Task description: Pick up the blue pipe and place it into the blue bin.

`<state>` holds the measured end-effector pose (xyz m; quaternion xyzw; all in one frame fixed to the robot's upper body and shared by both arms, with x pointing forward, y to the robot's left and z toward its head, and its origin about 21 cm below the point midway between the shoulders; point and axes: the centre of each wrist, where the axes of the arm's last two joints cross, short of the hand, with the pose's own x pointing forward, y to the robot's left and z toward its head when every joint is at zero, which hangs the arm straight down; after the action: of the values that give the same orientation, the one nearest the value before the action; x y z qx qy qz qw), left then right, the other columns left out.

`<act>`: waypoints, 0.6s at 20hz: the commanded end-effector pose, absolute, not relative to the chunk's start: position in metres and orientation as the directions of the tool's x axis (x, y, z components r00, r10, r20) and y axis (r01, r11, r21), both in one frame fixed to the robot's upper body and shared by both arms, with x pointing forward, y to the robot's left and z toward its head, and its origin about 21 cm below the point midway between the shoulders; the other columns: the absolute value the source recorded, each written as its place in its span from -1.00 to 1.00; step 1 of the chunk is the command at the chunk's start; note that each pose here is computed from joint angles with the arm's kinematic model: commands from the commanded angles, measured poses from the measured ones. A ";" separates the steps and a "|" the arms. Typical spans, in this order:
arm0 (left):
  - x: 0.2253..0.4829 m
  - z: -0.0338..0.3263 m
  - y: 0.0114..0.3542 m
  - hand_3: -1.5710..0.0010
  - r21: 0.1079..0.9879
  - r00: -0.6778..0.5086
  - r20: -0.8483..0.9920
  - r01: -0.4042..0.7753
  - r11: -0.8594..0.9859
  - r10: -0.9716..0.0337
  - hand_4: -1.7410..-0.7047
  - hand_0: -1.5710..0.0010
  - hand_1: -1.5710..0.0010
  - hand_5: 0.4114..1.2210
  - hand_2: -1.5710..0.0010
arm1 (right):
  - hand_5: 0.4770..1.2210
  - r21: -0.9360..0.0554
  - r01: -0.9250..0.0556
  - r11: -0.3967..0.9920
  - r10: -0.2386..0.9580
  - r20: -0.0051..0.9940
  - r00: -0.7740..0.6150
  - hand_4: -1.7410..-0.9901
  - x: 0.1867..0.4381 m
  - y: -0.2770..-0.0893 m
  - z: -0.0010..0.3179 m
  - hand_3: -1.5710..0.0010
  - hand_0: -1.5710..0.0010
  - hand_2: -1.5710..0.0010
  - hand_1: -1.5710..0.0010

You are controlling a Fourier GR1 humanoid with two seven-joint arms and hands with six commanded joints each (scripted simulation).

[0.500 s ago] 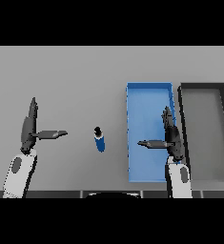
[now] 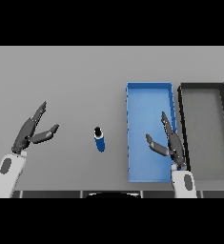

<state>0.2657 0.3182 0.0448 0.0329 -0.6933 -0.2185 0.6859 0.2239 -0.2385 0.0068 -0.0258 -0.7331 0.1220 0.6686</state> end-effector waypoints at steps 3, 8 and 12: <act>0.265 0.048 0.323 1.00 0.354 -0.057 0.934 0.303 0.885 -0.354 0.28 1.00 1.00 -0.55 1.00 | -0.63 -0.264 -0.125 0.957 0.253 0.963 -0.094 0.43 0.221 -0.234 0.008 1.00 1.00 1.00 1.00; 0.253 0.048 0.314 1.00 0.323 -0.086 0.944 0.426 0.845 -0.317 0.24 1.00 1.00 -0.58 1.00 | -0.67 -0.279 -0.114 0.954 0.268 0.958 -0.097 0.48 0.225 -0.238 0.014 1.00 1.00 1.00 1.00; 0.238 0.045 0.289 1.00 0.299 -0.084 0.948 0.563 0.770 -0.307 0.19 1.00 1.00 -0.75 1.00 | -0.64 -0.290 -0.139 0.947 0.276 0.954 -0.114 0.43 0.224 -0.233 0.010 1.00 1.00 1.00 1.00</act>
<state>0.2374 0.2889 0.0451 -0.0981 -0.6604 -0.3253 0.6697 0.2243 -0.2327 0.0099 -0.0466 -0.7295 0.1562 0.6643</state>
